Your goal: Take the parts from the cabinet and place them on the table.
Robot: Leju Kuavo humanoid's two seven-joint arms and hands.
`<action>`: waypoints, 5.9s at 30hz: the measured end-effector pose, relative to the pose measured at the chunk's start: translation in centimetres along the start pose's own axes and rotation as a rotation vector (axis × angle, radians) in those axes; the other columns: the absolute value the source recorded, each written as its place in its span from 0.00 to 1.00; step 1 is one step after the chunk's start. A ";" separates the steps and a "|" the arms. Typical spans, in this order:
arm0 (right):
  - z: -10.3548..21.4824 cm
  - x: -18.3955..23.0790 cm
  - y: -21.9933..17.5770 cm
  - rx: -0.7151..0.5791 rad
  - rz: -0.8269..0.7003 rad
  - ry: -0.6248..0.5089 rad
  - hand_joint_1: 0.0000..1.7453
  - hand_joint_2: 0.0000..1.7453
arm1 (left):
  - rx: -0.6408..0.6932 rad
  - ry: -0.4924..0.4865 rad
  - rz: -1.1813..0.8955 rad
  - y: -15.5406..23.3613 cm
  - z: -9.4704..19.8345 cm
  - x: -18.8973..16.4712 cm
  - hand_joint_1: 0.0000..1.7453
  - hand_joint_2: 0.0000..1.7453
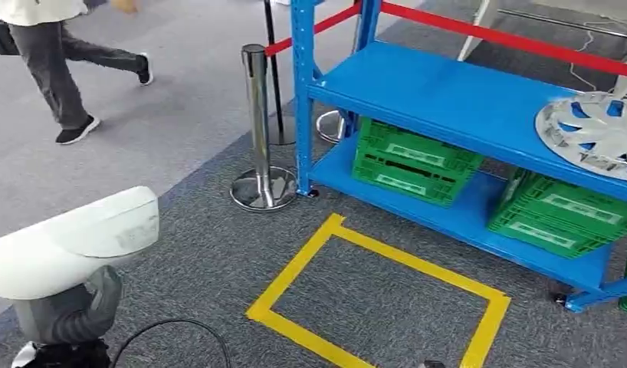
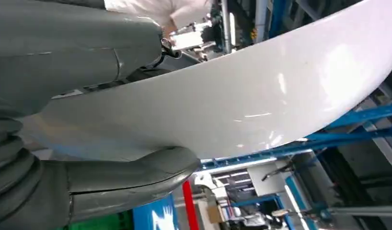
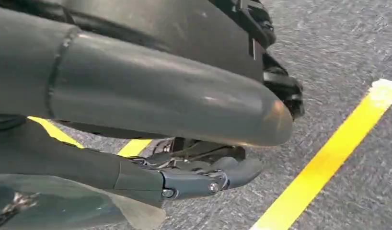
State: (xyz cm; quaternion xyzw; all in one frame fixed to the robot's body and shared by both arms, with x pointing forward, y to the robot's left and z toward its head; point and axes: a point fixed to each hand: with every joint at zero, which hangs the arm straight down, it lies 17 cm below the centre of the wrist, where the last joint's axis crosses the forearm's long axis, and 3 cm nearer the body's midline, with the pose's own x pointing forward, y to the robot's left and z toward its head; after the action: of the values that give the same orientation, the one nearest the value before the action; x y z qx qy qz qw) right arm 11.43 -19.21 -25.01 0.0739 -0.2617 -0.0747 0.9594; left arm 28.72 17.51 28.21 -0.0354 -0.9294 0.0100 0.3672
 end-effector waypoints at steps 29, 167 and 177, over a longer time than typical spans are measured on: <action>-0.4 0.1 1.4 -0.021 0.037 0.013 0.00 0.00 | 0.030 0.033 -0.029 2.2 0.8 -0.4 1.00 1.00; 0.1 -1.5 1.9 0.024 0.202 0.039 0.00 0.00 | 0.070 0.071 -0.106 6.1 1.8 -1.2 1.00 1.00; -0.2 -0.8 2.1 0.032 0.215 0.027 0.00 0.00 | 0.066 0.065 -0.114 6.2 1.6 -1.2 1.00 1.00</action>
State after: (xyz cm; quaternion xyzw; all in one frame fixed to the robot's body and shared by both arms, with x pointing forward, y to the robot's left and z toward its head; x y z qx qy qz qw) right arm 11.08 -16.98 -25.17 0.0616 -0.2562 0.0337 0.9641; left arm 28.86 23.66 25.95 0.0293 -0.9167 0.0184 0.3980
